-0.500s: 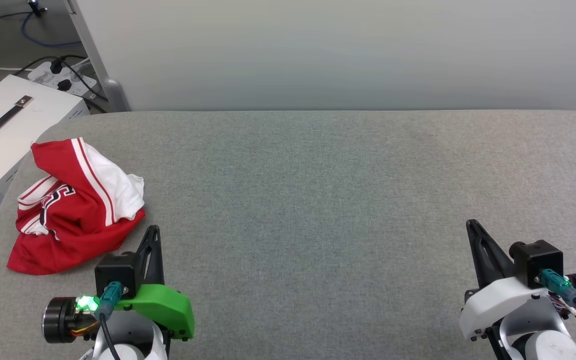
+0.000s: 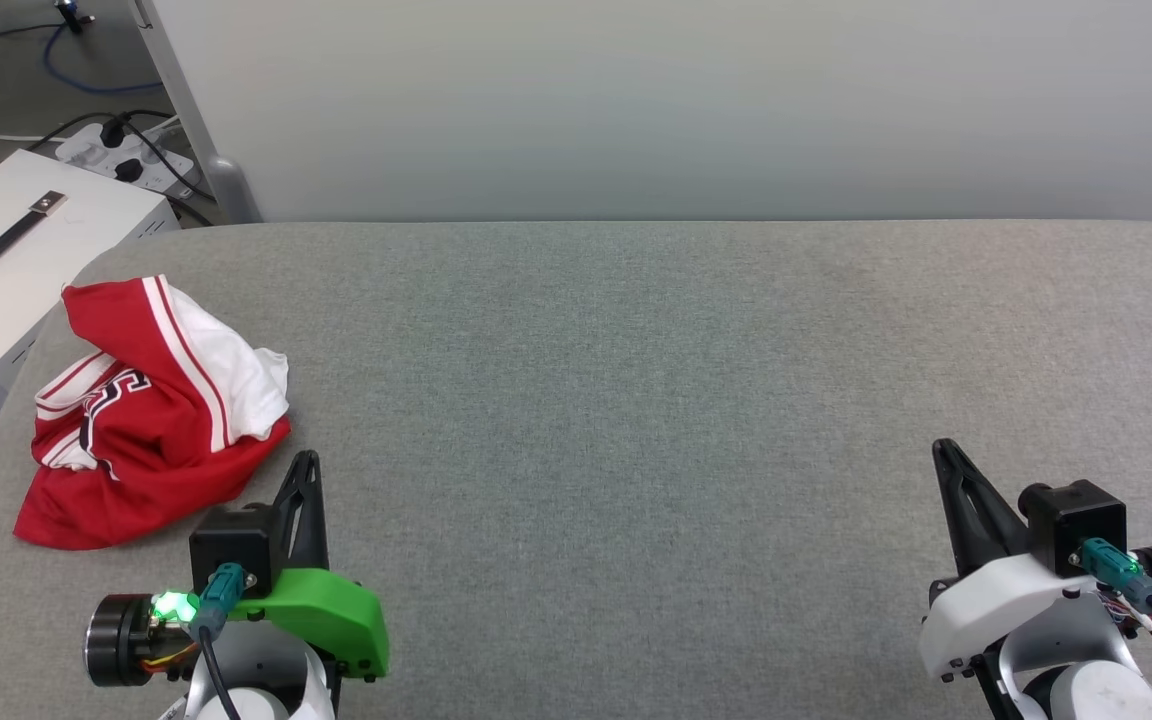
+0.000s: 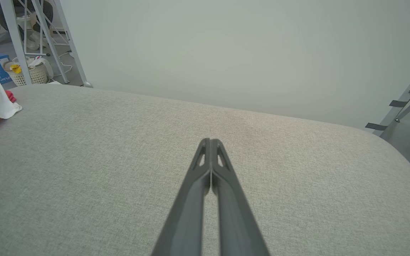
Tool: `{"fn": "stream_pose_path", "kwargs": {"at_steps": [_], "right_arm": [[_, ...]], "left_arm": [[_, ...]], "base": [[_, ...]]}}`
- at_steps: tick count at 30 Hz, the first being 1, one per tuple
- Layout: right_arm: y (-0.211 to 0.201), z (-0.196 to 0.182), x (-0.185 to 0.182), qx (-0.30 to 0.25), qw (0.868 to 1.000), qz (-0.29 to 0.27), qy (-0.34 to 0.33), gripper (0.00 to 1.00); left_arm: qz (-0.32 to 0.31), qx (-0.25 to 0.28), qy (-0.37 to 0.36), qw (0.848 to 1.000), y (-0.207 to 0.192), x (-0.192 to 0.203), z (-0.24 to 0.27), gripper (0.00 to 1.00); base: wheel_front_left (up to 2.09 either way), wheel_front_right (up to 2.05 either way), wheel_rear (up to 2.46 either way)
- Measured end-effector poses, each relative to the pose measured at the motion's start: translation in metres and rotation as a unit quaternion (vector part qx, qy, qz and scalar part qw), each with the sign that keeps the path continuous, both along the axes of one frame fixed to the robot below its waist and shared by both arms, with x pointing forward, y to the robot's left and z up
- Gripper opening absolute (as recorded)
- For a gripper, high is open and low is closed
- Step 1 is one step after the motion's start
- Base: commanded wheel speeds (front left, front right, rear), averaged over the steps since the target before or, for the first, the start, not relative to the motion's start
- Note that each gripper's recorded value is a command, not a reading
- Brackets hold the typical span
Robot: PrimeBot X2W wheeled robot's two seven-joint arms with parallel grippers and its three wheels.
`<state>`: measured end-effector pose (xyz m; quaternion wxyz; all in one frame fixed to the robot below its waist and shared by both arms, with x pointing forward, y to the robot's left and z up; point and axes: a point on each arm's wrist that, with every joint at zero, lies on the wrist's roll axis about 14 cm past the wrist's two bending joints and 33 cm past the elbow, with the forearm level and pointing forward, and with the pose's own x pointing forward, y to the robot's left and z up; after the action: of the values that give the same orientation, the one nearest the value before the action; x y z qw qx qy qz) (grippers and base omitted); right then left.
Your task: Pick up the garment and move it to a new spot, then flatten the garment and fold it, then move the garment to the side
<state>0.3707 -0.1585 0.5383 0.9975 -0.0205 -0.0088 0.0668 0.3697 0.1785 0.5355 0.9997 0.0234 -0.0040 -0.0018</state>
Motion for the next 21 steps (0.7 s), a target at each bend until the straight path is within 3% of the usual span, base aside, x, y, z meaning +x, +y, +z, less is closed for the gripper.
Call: {"fn": "stream_pose_path", "kwargs": {"at_steps": [7, 8, 21], "right_arm": [[0.0000, 0.0000, 0.0000, 0.000, 1.000, 0.000, 0.000, 0.00], [0.0001, 0.0000, 0.0000, 0.000, 1.000, 0.000, 0.000, 1.00], [-0.0025, -0.0019, 0.0004, 0.007, 1.000, -0.004, 0.000, 1.00]], "left_arm": [[0.000, 0.000, 0.000, 1.000, -0.0001, 0.0000, 0.0000, 0.00], [0.000, 0.000, 0.000, 1.000, 0.0000, 0.0000, -0.0001, 1.00], [0.000, -0.009, 0.002, 1.000, 0.0000, 0.0001, -0.0040, 1.00]], "base": [[0.00, 0.00, 0.00], [0.00, 0.00, 0.00], [0.00, 0.00, 0.00]]}}
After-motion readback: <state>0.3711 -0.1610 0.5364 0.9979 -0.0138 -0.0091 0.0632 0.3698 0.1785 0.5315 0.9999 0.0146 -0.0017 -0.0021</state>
